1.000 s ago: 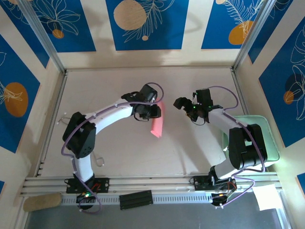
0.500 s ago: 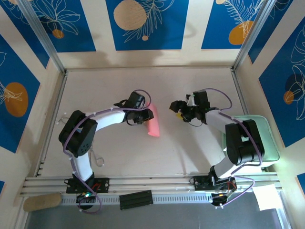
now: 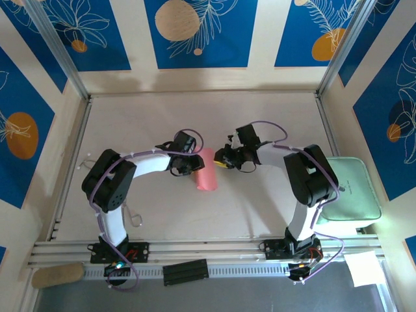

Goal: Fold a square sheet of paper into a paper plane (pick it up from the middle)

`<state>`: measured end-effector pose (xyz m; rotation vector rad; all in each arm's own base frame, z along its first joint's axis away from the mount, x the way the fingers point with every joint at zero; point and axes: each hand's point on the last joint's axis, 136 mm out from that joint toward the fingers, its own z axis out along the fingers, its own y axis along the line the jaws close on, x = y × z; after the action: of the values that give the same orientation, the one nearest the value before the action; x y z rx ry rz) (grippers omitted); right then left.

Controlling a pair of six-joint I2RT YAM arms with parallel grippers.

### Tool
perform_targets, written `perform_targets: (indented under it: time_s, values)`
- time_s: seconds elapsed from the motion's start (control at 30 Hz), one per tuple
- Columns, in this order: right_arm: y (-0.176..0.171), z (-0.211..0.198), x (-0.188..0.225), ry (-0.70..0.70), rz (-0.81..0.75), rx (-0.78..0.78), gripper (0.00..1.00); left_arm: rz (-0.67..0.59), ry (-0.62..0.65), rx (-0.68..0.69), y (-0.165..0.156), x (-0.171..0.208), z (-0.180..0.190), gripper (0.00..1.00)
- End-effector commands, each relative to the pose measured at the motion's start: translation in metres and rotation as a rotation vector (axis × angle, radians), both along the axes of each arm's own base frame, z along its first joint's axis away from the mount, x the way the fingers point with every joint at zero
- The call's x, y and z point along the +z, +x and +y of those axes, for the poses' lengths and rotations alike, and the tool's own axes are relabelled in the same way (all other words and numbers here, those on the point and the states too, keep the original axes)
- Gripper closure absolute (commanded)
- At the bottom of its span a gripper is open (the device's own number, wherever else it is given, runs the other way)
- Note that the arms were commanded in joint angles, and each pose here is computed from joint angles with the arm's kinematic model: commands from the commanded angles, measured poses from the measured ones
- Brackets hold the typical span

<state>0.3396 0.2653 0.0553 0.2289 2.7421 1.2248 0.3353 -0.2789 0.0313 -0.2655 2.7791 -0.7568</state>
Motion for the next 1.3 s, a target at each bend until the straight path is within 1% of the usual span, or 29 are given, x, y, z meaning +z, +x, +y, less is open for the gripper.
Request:
perform_targets:
  time_s: [0.0,0.2,0.37,0.47,0.6,0.7,0.83,0.93,1.03,1.13,1.27]
  values:
    - [-0.009,0.007,-0.013,-0.06,0.049,0.047,0.78,0.03,0.055,0.019,-0.003,-0.014,0.012,0.7]
    - [-0.012,0.012,-0.032,-0.113,0.097,0.074,0.82,0.046,0.072,0.019,-0.006,-0.019,0.015,0.7]
    - [-0.016,0.009,-0.045,-0.156,0.136,0.083,0.83,0.054,0.085,0.018,-0.009,-0.018,0.018,0.67]
    - [-0.019,0.007,-0.053,-0.184,0.16,0.086,0.82,0.052,0.104,0.017,-0.01,-0.011,0.022,0.59]
    - [-0.025,0.007,-0.061,-0.202,0.194,0.09,0.83,0.057,0.155,0.021,-0.015,-0.004,0.033,0.44]
    - [-0.027,0.009,-0.062,-0.203,0.201,0.092,0.83,0.072,0.171,0.01,-0.019,-0.007,0.035,0.4]
    - [-0.021,0.014,-0.053,-0.172,0.192,0.086,0.82,0.114,0.172,-0.017,-0.024,-0.018,0.03,0.4]
    - [-0.014,0.022,-0.034,-0.118,0.159,0.083,0.8,0.142,0.21,-0.017,-0.028,-0.026,0.033,0.46]
    - [-0.004,0.025,-0.009,-0.058,0.105,0.059,0.75,0.165,0.258,0.007,-0.03,-0.035,0.042,0.5]
    - [0.005,0.014,0.01,-0.044,0.055,0.003,0.68,0.193,0.283,0.027,-0.033,-0.045,0.046,0.52]
    - [0.006,-0.013,0.015,-0.085,0.024,-0.075,0.65,0.224,0.309,0.052,-0.037,-0.055,0.051,0.53]
